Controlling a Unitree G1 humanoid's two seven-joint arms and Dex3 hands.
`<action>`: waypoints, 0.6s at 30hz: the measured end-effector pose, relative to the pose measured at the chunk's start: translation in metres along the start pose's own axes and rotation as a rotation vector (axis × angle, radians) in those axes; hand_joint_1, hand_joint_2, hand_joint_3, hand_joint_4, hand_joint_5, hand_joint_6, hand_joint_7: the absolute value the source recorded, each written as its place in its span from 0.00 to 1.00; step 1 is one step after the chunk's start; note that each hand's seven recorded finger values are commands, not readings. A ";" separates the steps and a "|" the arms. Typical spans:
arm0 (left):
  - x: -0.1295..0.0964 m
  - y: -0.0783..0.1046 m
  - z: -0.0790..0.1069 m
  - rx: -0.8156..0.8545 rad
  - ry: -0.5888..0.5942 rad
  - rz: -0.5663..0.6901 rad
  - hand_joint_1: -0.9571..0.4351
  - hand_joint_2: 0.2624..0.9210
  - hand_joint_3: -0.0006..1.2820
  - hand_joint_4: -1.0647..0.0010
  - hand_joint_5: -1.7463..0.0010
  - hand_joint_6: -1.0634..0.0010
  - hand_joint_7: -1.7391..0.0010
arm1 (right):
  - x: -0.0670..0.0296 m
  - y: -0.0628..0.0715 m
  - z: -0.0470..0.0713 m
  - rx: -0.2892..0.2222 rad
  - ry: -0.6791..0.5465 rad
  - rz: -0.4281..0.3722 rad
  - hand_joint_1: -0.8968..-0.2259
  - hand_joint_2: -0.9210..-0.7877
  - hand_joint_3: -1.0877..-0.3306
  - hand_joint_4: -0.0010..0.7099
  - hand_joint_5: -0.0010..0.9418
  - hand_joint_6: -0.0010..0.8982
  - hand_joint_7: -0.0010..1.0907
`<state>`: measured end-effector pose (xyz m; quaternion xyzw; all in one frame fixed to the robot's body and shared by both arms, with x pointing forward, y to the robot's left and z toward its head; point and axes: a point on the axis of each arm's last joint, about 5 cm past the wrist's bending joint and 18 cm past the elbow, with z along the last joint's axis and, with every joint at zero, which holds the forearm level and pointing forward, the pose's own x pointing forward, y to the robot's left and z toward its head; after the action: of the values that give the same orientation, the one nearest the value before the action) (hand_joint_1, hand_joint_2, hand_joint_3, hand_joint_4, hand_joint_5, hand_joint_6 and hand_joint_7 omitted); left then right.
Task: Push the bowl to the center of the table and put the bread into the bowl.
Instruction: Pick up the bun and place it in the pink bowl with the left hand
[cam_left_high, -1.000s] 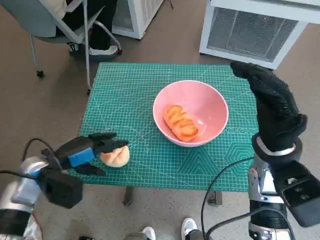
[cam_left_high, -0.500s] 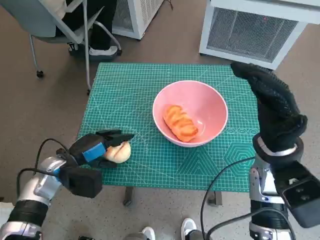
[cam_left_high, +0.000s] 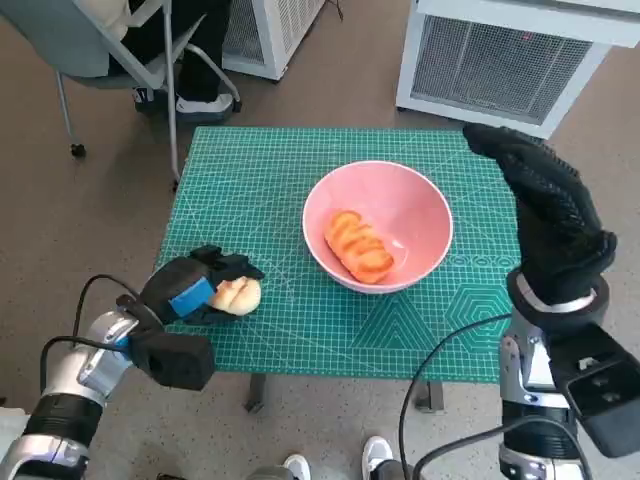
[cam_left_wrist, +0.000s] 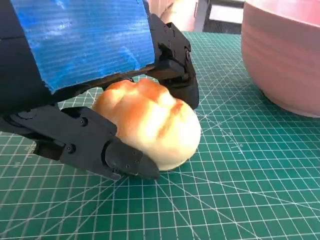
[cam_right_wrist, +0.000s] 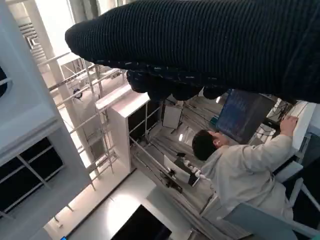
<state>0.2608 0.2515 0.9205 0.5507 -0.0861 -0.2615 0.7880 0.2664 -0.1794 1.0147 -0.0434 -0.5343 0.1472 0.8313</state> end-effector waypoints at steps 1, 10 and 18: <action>-0.001 0.002 0.000 -0.006 -0.005 0.003 0.69 1.00 0.16 0.54 0.19 0.52 0.28 | -0.0001 0.000 0.000 0.000 0.000 -0.001 0.44 0.00 0.43 0.43 0.00 0.00 0.65; 0.000 0.044 0.021 -0.052 -0.139 0.184 0.69 1.00 0.13 0.52 0.22 0.45 0.31 | 0.0000 0.000 0.000 -0.002 -0.002 -0.004 0.44 0.00 0.44 0.43 0.00 0.00 0.65; 0.021 0.094 0.059 -0.030 -0.328 0.439 0.69 1.00 0.10 0.48 0.25 0.40 0.34 | -0.0005 -0.001 -0.001 -0.001 0.007 -0.008 0.43 0.00 0.44 0.43 0.00 0.00 0.65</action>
<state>0.2836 0.2165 1.0255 0.4574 -0.3261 -0.1713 0.8094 0.2671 -0.1805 1.0142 -0.0422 -0.5315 0.1438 0.8337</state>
